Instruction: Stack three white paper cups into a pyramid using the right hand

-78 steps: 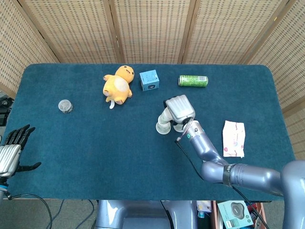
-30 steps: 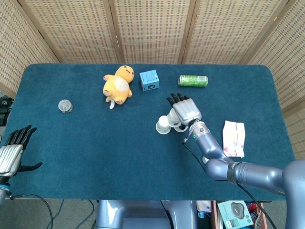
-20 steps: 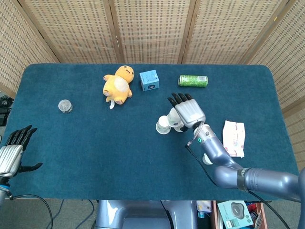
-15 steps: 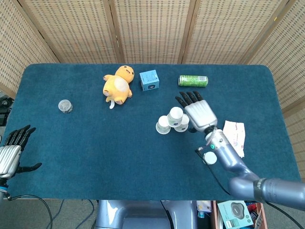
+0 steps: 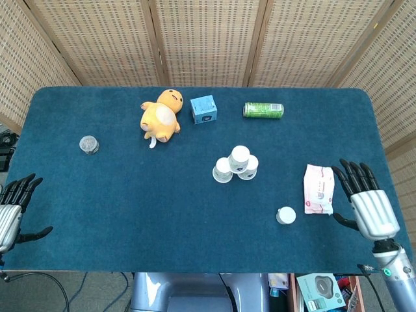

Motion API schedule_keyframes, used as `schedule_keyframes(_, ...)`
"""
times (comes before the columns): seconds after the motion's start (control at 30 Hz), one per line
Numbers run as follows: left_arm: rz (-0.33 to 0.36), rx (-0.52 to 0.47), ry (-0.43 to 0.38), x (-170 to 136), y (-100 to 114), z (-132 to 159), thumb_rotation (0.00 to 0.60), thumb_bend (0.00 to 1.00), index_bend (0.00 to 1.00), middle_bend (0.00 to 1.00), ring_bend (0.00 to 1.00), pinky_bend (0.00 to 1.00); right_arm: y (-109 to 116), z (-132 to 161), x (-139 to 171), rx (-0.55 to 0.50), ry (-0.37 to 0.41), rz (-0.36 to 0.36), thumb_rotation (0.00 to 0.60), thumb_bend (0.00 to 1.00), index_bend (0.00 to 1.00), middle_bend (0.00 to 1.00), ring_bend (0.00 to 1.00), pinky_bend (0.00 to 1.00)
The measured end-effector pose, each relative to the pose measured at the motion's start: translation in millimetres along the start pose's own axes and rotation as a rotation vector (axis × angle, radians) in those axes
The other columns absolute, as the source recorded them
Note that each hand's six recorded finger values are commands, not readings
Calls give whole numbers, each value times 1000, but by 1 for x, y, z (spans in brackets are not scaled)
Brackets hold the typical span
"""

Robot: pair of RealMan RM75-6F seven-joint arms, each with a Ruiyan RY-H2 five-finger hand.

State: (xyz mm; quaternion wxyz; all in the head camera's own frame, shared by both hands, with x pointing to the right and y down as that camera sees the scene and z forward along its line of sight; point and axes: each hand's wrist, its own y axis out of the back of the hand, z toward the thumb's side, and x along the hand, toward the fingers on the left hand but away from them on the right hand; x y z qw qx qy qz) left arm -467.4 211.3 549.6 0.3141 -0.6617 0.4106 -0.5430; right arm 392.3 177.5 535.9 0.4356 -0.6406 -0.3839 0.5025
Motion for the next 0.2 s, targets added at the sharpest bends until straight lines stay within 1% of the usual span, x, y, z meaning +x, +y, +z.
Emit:
schedule_keyframes(0.1, 21, -2, -17, -4, 3, 3, 600, 94, 0, 0, 0, 0, -3, -7, 21, -31, -14, -23, 600, 0, 0, 0, 0, 0)
schedule_keyframes(0.2, 26, -5, -20, -7, 2, 3, 600, 95, 0, 0, 0, 0, -5, -11, 37, -52, -22, -38, 600, 0, 0, 0, 0, 0)
